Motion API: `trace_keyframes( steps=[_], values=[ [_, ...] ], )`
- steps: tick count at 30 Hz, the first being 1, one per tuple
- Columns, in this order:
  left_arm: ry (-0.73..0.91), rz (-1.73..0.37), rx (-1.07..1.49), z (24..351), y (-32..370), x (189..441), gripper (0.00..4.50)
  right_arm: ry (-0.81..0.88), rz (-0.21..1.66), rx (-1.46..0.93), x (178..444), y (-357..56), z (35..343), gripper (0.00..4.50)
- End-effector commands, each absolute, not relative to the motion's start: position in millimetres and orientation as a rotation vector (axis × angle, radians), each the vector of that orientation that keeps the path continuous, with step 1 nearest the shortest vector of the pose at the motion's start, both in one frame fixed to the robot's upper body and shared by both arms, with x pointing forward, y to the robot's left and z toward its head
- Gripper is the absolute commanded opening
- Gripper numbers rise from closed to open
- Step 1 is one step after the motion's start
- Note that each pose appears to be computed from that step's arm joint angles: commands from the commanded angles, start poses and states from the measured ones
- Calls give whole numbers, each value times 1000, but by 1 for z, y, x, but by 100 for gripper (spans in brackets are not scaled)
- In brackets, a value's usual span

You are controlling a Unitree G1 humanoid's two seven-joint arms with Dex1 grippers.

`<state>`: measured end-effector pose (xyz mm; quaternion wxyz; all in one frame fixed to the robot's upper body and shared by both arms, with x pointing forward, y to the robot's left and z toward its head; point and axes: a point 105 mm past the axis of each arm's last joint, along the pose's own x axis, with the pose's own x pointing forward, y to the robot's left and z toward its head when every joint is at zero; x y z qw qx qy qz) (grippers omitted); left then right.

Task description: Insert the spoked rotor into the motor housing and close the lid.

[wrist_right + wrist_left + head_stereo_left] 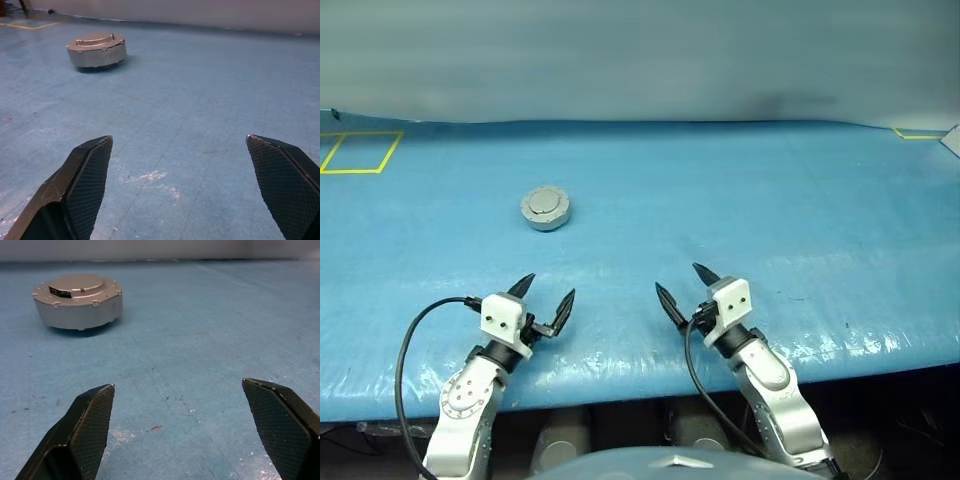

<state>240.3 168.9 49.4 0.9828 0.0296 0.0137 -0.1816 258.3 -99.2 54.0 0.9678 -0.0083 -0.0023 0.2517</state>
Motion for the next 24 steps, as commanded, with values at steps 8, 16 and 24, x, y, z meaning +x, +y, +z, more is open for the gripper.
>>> trace_keyframes(
  steps=[8, 16, 24],
  values=[
    [-42, -280, 91, 55, 175, 242, 447, -18, 560, -40, 252, -90, 55, 450],
    [-45, -251, 86, 55, 180, 246, 447, -13, 571, -49, 251, -89, 53, 450],
    [-44, -257, 78, 55, 180, 247, 447, -4, 582, -52, 250, -87, 51, 450]
  ],
)
